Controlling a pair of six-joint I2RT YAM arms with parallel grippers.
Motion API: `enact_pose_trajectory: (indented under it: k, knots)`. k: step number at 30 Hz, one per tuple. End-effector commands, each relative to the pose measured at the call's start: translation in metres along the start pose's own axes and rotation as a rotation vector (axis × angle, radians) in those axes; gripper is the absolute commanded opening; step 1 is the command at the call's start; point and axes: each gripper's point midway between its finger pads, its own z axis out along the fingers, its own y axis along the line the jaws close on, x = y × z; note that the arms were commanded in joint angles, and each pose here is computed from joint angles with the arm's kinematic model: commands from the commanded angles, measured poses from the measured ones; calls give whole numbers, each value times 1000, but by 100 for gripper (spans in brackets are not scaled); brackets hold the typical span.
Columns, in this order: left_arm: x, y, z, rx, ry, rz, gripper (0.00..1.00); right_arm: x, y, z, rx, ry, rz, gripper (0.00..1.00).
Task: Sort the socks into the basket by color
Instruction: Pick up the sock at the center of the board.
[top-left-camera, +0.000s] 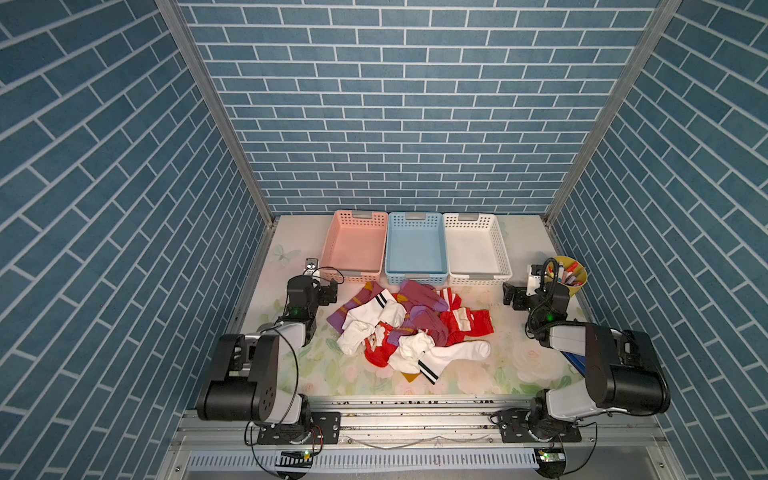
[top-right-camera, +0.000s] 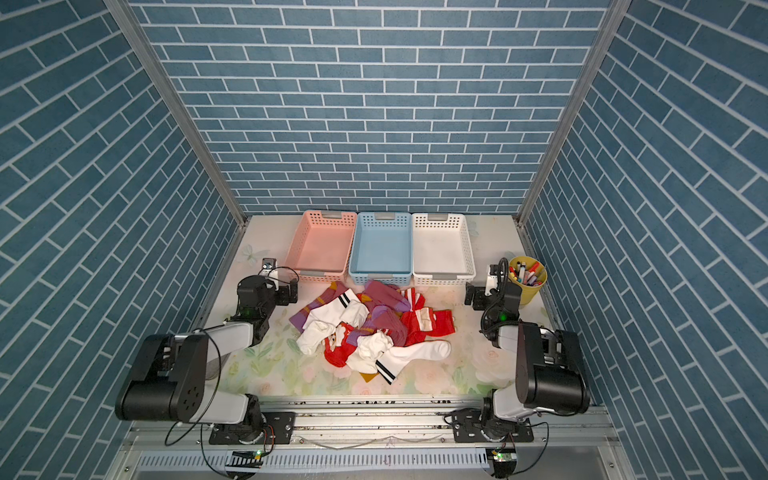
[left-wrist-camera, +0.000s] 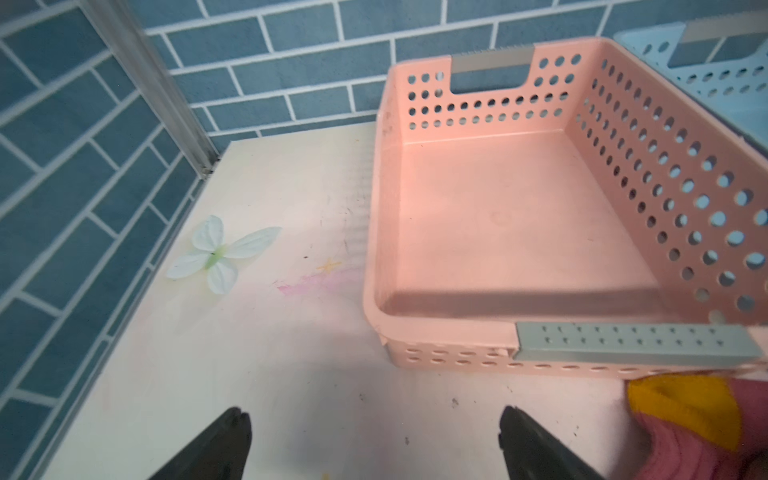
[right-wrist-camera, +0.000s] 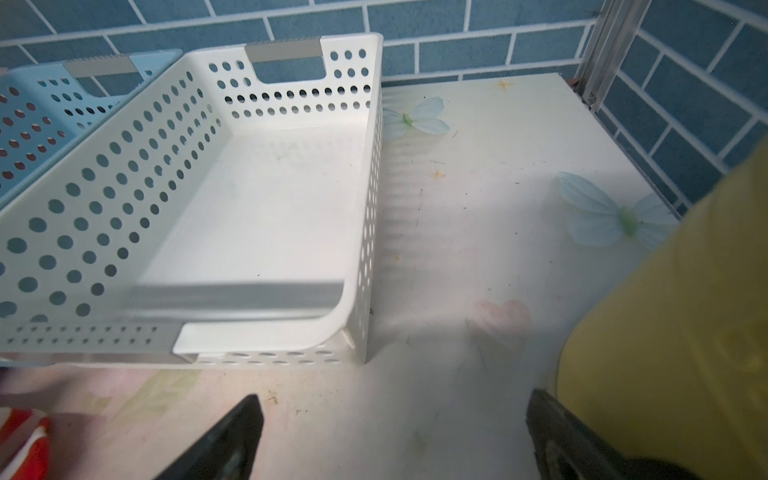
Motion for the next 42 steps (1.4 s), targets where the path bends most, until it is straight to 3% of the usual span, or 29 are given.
enact_pose_trajectory:
  k: [1, 3, 5, 8, 12, 17, 21, 30, 42]
  knots:
    - [-35, 11, -29, -40, -38, -70, 100, -40, -5, -17, 46, 40, 13, 99]
    - [-63, 12, -52, -37, -42, -137, 100, -65, -7, -30, 79, 101, 118, 99]
    - [-88, 8, -73, -47, -40, -141, 100, -89, 8, -43, 25, 139, 123, 99]
    - [-128, -1, -109, -73, -70, -122, 100, -117, 30, -65, -45, 104, 139, 99]
    - [-143, -5, -135, -74, -7, -160, 100, -124, 54, -92, -87, 87, 146, 99]
    - [-137, -26, -142, 43, 121, -171, 100, -119, 80, -111, -168, 134, 136, 96]
    - [-135, -53, -150, 179, 149, -160, 100, -114, 103, -118, -245, 181, 134, 96]
    - [-115, -87, -160, 170, 127, 2, 100, -86, 146, -123, -359, 297, 95, 92]
    - [-54, -120, -138, 176, 375, -4, 98, -47, 192, -121, -401, 414, 9, 88]
